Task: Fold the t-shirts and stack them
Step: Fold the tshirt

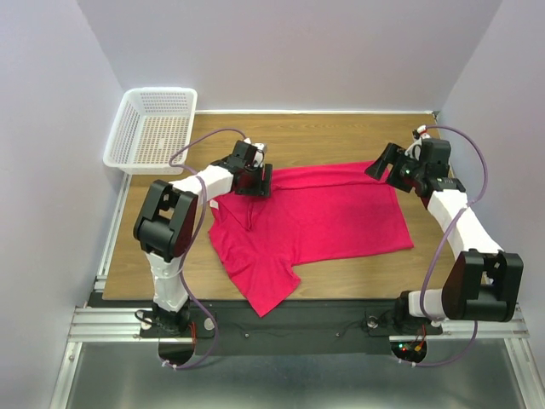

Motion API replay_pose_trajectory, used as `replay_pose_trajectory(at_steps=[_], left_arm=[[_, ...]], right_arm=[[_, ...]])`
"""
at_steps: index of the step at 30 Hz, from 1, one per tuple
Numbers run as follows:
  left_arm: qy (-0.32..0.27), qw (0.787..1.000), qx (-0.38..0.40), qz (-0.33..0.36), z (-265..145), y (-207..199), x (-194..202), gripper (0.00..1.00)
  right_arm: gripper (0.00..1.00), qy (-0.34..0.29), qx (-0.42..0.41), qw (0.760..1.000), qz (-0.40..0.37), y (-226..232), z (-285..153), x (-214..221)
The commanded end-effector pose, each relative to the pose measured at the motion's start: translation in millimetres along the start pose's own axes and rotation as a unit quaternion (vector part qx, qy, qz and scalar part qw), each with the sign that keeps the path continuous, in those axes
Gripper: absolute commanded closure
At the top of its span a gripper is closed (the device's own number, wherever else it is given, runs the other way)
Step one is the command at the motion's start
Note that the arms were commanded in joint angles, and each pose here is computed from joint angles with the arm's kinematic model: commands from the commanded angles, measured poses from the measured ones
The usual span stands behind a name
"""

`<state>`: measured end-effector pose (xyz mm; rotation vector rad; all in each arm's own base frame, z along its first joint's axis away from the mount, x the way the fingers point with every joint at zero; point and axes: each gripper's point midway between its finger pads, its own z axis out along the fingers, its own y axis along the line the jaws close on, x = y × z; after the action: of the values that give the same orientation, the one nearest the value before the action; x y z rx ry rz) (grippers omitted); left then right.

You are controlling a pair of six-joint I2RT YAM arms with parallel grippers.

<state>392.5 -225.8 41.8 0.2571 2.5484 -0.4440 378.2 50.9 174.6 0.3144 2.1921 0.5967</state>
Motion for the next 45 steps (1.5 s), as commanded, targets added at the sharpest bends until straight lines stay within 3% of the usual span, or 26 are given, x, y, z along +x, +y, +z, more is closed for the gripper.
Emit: replay_pose_trajectory(at_steps=[1,9,18,28,31,37,38,40,45], left_arm=[[-0.026,0.999,0.030,0.028,-10,-25,-18,0.28],[-0.025,0.998,0.033,0.043,-13,-40,-13,0.31],[-0.010,0.994,0.072,0.080,-21,-91,9,0.32],[0.015,0.994,0.087,0.068,-37,-101,35,0.32],[-0.015,0.995,0.071,0.061,-51,-96,20,0.32],[-0.075,0.997,-0.012,0.003,-66,-24,-40,0.34],[-0.085,0.996,-0.036,-0.015,-68,1,-50,0.35],[-0.091,0.993,-0.061,-0.035,-65,27,-61,0.44],[-0.095,0.983,-0.138,-0.080,-61,94,-77,0.46]], right_arm=[[0.13,-0.018,-0.020,1.000,-0.012,13,-8,-8],[0.13,-0.015,-0.023,1.000,-0.009,14,-9,-6],[0.13,-0.009,-0.027,1.000,-0.009,14,-8,-3],[0.13,0.006,-0.029,1.000,-0.002,12,1,1],[0.14,0.011,-0.027,1.000,-0.004,10,7,0],[0.26,0.015,-0.001,1.000,0.004,-2,36,-20],[0.33,0.024,0.008,1.000,0.007,-9,46,-18],[0.36,0.016,0.017,1.000,0.002,-12,54,-31],[0.45,0.029,0.034,0.999,0.006,-27,84,-35]])
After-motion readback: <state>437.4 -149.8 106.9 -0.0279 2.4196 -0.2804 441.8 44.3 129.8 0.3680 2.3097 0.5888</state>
